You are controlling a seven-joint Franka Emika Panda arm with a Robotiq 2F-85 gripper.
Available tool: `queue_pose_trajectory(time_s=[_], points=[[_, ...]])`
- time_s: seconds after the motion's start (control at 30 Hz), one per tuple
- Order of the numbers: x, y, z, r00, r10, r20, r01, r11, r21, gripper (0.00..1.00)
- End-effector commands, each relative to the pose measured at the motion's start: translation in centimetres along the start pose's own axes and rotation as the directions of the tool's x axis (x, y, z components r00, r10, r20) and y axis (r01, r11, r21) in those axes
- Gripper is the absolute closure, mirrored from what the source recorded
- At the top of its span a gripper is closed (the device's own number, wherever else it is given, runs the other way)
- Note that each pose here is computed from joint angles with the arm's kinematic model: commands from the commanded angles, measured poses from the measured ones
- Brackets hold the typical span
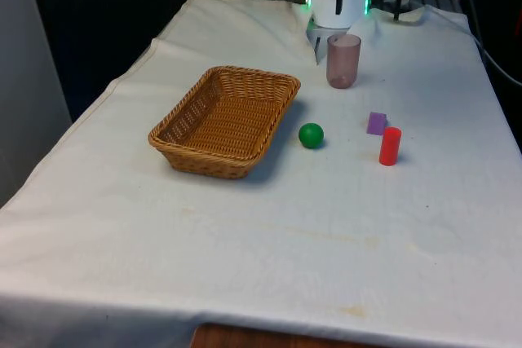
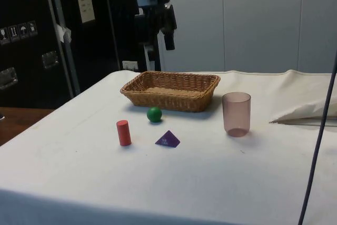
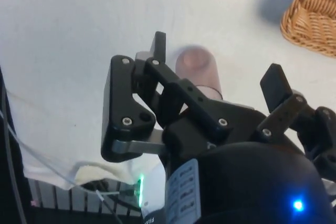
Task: Pick up the triangular block and place it into the basket.
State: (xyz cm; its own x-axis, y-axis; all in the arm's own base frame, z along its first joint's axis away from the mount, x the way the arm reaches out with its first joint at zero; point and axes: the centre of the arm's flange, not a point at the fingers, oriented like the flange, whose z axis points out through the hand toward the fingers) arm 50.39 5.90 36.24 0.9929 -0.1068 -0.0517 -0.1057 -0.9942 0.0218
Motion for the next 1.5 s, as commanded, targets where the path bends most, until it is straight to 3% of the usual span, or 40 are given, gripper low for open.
queue_pose_trajectory(time_s=[0.0,0.07,0.1,0.13,0.33,0.43,0.47,0.7,0.73,0.77,0.97,1.0,1.03,1.1,1.27,1.3,1.33,1.47], points=[[0.0,-0.1,0.3,0.9998,0.012,-0.017,-0.012,0.9999,-0.002,0.0],[-0.1,-0.4,0.7,0.9995,0.016,-0.025,-0.016,0.9999,-0.002,0.0],[-0.1,-0.2,0.6,0.9999,0.01,-0.011,-0.01,1.0,0.002,0.0],[-0.2,-0.5,0.9,0.9994,0.02,-0.028,-0.02,0.9998,-0.001,0.0],[-0.9,-1.4,2.7,0.9984,0.035,-0.046,-0.035,0.9994,0.0,0.0],[-1.2,-1.5,3.1,0.9988,0.034,-0.036,-0.033,0.9994,0.006,0.0],[-1.3,-1.8,3.6,0.998,0.04,-0.05,-0.04,0.9992,-0.002,0.0],[-2.1,-3.4,5.8,0.9967,0.044,-0.068,-0.045,0.9989,-0.013,0.0],[-2.2,-3.1,5.5,0.9977,0.04,-0.054,-0.041,0.9992,-0.005,0.0],[-2.1,-3.6,5.9,0.9966,0.043,-0.071,-0.044,0.9989,-0.016,0.0],[-2.1,-4.7,6.8,0.9947,0.043,-0.093,-0.047,0.9984,-0.032,0.0],[-2.1,-4.5,6.7,0.9962,0.041,-0.077,-0.043,0.9988,-0.025,0.0],[-2.1,-5.0,7.1,0.994,0.044,-0.1,-0.048,0.9982,-0.036,0.0],[-2.1,-5.4,7.3,0.9931,0.044,-0.108,-0.049,0.998,-0.04,0.0],[-2.3,-6.0,8.5,0.9924,0.04,-0.116,-0.047,0.9971,-0.06,0.0],[-2.3,-6.0,8.4,0.994,0.038,-0.102,-0.044,0.9974,-0.057,0.0],[-2.3,-6.1,8.5,0.9921,0.039,-0.119,-0.047,0.997,-0.062,0.0],[-2.4,-6.5,8.7,0.9918,0.034,-0.123,-0.042,0.9971,-0.063,0.0]])
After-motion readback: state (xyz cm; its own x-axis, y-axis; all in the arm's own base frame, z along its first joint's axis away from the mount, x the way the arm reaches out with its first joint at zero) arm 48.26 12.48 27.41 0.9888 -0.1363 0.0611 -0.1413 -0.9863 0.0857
